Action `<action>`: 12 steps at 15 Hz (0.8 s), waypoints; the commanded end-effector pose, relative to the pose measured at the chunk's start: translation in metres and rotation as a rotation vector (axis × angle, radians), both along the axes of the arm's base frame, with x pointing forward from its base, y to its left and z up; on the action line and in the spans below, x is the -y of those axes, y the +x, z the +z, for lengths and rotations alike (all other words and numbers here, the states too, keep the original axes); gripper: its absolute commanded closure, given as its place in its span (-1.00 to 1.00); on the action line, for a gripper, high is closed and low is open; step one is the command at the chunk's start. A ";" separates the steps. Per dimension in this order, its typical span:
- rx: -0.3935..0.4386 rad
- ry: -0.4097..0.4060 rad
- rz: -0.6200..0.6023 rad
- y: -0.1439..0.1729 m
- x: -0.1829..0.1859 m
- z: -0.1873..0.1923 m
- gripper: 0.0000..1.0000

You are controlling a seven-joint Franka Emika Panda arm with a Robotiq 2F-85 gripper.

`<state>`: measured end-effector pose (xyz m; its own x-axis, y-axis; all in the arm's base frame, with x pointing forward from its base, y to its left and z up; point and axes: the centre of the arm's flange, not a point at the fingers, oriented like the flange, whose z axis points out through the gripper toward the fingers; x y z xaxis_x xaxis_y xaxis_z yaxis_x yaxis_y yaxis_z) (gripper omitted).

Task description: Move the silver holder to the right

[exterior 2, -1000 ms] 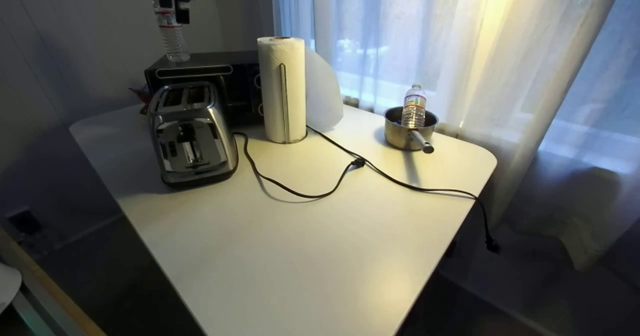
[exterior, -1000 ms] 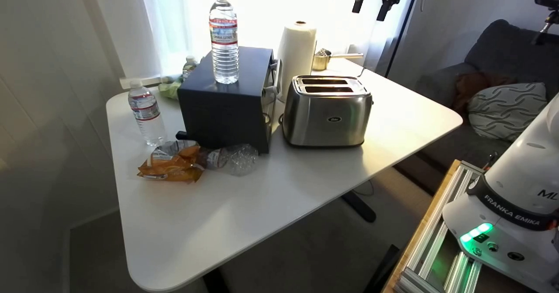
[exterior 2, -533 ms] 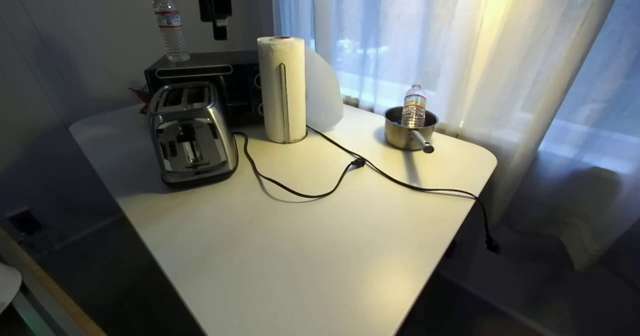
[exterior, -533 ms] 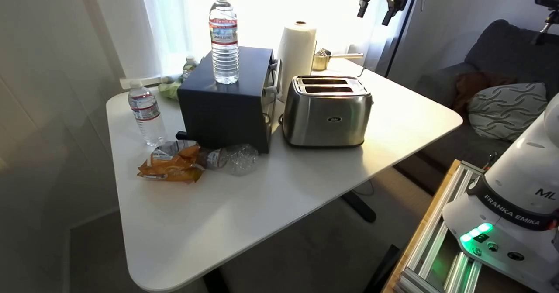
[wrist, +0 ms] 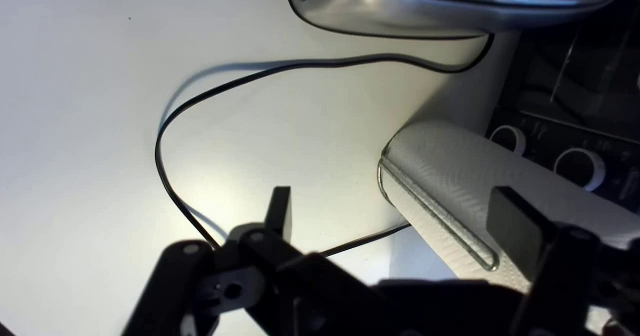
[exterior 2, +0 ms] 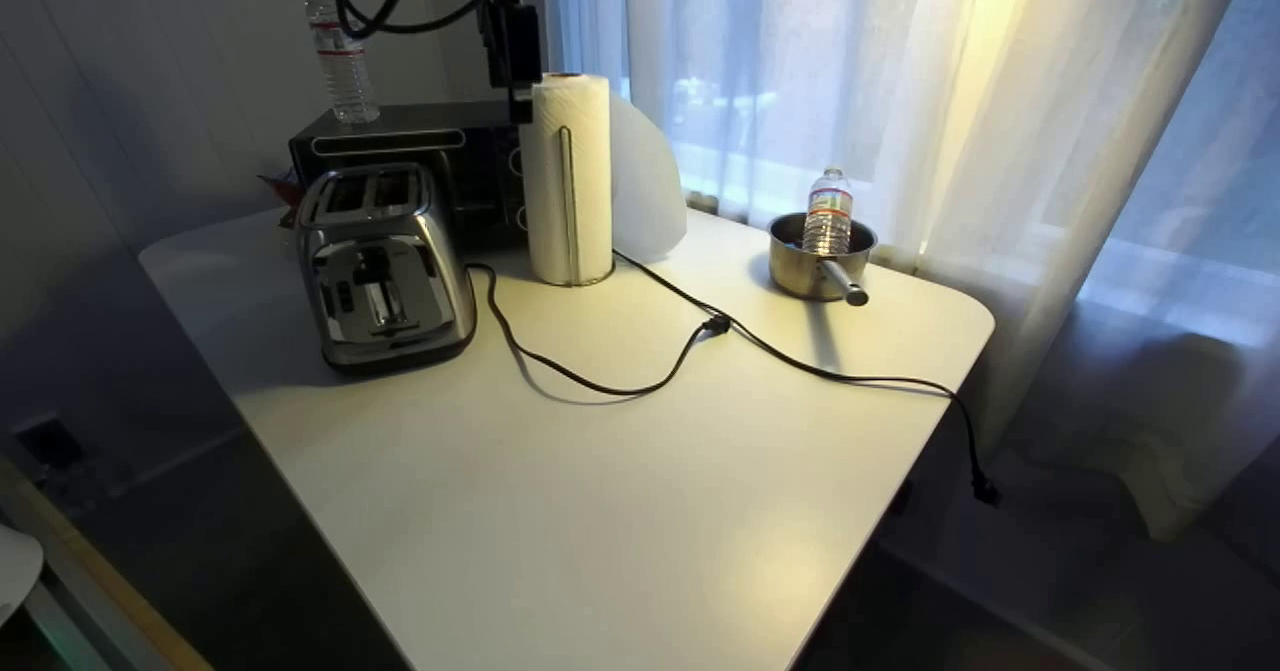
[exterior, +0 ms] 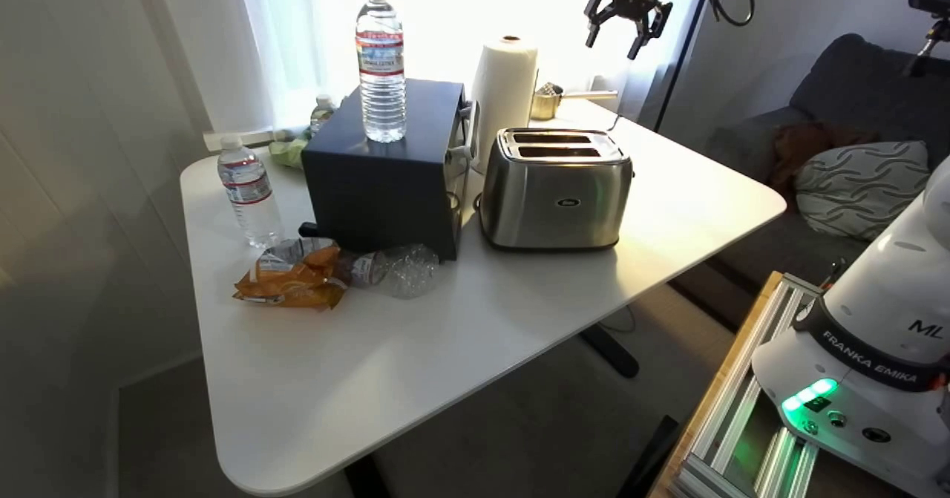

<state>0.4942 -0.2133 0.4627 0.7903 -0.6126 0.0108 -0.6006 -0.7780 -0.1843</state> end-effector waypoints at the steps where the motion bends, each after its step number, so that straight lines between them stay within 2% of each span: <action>1: 0.053 0.006 -0.108 0.037 0.006 -0.007 -1.00; 2: 0.018 -0.004 -0.045 0.015 0.003 -0.006 -1.00; 9: 0.015 -0.006 -0.049 0.019 0.004 -0.011 -1.00; 12: 0.033 0.020 -0.079 0.035 0.005 -0.022 -1.00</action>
